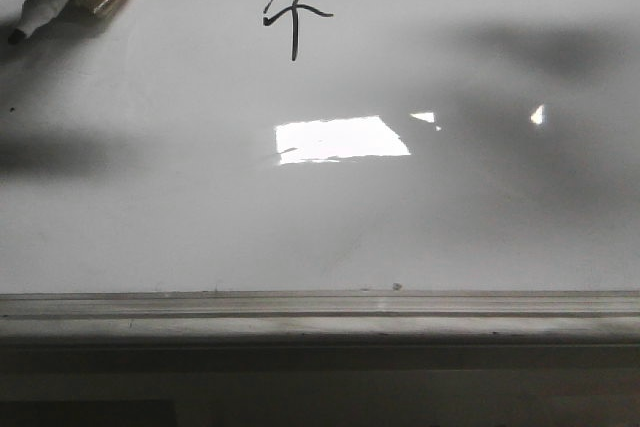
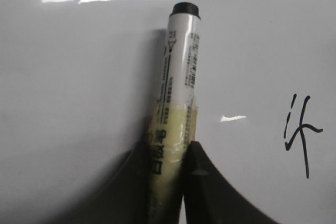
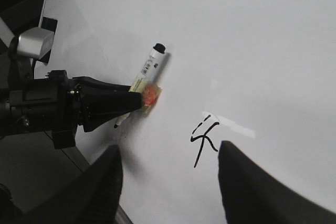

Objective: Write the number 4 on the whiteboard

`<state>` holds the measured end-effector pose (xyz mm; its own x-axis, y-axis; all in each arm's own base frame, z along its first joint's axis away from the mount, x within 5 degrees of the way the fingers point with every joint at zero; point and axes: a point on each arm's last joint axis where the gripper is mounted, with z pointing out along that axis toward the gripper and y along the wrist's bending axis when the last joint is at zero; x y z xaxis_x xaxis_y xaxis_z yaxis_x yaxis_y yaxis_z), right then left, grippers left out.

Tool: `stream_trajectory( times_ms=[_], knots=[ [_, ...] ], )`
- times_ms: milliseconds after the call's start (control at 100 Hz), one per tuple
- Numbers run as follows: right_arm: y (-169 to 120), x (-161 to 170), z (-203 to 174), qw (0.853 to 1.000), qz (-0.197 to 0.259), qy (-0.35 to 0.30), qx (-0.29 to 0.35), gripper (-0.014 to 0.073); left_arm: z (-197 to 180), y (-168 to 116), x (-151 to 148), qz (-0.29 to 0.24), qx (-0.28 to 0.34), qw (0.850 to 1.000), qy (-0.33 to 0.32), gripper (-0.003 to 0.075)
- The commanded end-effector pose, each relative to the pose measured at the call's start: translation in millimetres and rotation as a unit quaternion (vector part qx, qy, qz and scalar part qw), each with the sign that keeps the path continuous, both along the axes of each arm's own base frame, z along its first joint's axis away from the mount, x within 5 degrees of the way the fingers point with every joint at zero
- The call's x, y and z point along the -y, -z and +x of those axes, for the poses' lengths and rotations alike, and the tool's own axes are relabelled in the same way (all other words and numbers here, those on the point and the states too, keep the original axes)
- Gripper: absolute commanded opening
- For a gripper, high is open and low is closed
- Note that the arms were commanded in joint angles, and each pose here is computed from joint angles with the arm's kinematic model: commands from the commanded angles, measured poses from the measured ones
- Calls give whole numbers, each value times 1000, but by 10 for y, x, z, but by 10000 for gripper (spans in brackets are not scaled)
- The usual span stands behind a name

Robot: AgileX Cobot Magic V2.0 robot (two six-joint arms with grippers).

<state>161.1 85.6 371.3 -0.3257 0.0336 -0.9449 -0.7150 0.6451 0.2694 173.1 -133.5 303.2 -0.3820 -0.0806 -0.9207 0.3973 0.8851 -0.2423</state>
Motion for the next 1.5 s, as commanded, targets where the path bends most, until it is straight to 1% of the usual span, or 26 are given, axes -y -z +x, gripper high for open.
stream_trajectory(
  times_ms=[0,160,360,410,460,530,570,580,600,650,700,750,810,890,980,1120,1190,1230,1300,1340,1350,1370,1420,1440,1470,1490],
  knots=[
    [-121,13,-3,1000,26,7,14,364,16,-144,-6,-8,25,1000,-7,-20],
    [-121,13,-3,1000,26,7,14,364,24,-139,-7,-3,27,1000,-8,-20],
    [-121,10,-6,1000,26,5,14,364,77,-56,43,13,16,1000,-7,-20],
    [-120,9,-8,1000,26,4,14,364,78,-67,46,12,17,1000,-6,-15],
    [-119,5,-13,1000,26,0,13,364,79,-70,47,13,18,1000,-5,8],
    [-119,4,-14,1000,26,-1,13,364,78,-71,49,14,20,1000,-4,98],
    [-119,4,-14,1000,26,-1,12,364,77,-71,50,14,20,1000,-3,183],
    [-119,4,-14,1000,26,-1,12,364,76,-71,52,14,19,1000,-2,216],
    [-119,4,-14,1000,26,-1,12,364,76,-71,52,14,19,1000,-2,249],
    [-119,4,-14,1000,26,-1,12,364,76,-70,53,12,18,1000,-2,388],
    [-119,4,-14,1000,26,-1,12,364,73,-73,51,11,18,1000,-2,486],
    [-118,4,-14,1000,25,-1,13,364,67,-83,46,9,19,1000,-2,548],
    [-115,6,-13,1000,22,0,13,364,41,-124,22,4,27,1000,-1,573],
    [-120,16,-16,1000,19,6,18,364,-19,-221,-36,-3,49,999,1,571],
    [-151,48,-59,999,15,15,30,364,-132,-383,-143,-10,91,996,5,571],
    [-212,116,-147,998,9,33,53,352,-342,-583,-340,1,160,987,12,564],
    [-224,142,-205,997,1,40,64,281,-447,-610,-439,4,183,983,12,560],
    [-220,160,-243,996,1,48,69,210,-507,-598,-496,2,191,982,12,538],
    [-156,194,-321,995,1,67,76,68,-609,-544,-590,-6,199,980,11,440],
    [-82,220,-363,993,-4,82,83,-17,-680,-510,-635,-13,204,979,19,344],
    [-57,226,-388,993,-6,84,86,-31,-690,-481,-641,-12,203,979,21,307],
    [-44,243,-426,991,-8,93,95,-69,-725,-451,-664,-14,205,978,25,269],
    [73,290,-509,987,-9,119,103,-61,-812,-372,-703,-19,209,977,42,112],
    [87,312,-555,985,-10,131,114,-60,-850,-336,-720,-20,213,976,49,73],
    [169,340,-607,982,-14,145,121,-62,-900,-286,-738,-20,218,974,61,-20],
    [212,360,-649,979,-17,155,129,-65,-936,-249,-752,-20,221,973,69,-17]
  ],
)
